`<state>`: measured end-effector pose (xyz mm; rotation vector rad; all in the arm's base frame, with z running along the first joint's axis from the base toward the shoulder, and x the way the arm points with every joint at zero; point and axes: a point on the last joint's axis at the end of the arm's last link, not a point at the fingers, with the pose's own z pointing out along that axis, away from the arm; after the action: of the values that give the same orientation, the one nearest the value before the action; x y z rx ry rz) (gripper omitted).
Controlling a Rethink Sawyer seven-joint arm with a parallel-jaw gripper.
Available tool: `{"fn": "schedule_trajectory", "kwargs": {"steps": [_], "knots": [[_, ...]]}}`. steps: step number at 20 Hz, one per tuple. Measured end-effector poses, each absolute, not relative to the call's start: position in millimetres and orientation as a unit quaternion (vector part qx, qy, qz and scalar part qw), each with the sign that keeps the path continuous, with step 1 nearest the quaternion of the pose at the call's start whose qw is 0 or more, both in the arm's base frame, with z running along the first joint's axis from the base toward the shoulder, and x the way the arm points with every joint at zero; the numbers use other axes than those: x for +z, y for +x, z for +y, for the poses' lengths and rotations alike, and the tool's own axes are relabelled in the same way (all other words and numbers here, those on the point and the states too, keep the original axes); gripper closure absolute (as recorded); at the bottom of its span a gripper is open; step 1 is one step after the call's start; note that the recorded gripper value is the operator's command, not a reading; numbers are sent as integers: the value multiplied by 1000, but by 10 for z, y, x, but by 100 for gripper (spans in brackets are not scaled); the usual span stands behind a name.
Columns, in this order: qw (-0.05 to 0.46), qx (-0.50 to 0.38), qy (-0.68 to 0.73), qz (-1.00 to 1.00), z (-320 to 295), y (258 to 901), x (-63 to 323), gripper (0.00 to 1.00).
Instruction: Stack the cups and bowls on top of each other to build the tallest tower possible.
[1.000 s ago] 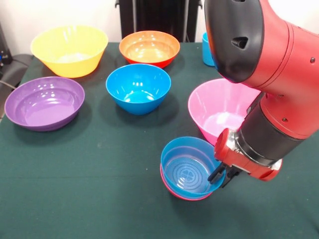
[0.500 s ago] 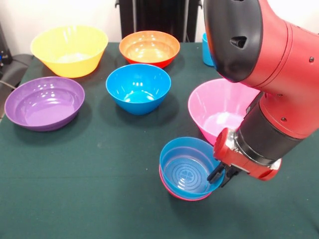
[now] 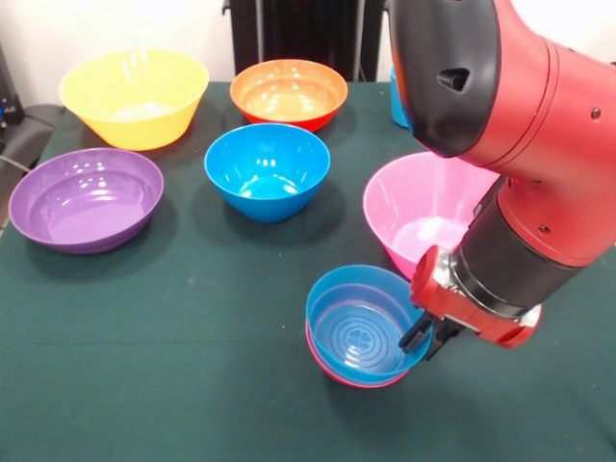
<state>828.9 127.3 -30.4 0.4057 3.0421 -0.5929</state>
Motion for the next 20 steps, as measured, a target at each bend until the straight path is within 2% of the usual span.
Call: {"fn": "schedule_trajectory", "kwargs": {"steps": [3, 4, 20], "knots": [[5, -190, 134, 973, 1241, 8275, -301, 100], [2, -190, 137, 972, 1212, 8254, -318, 0], [-23, -194, 152, 969, 1058, 8088, -500, 0]]}}
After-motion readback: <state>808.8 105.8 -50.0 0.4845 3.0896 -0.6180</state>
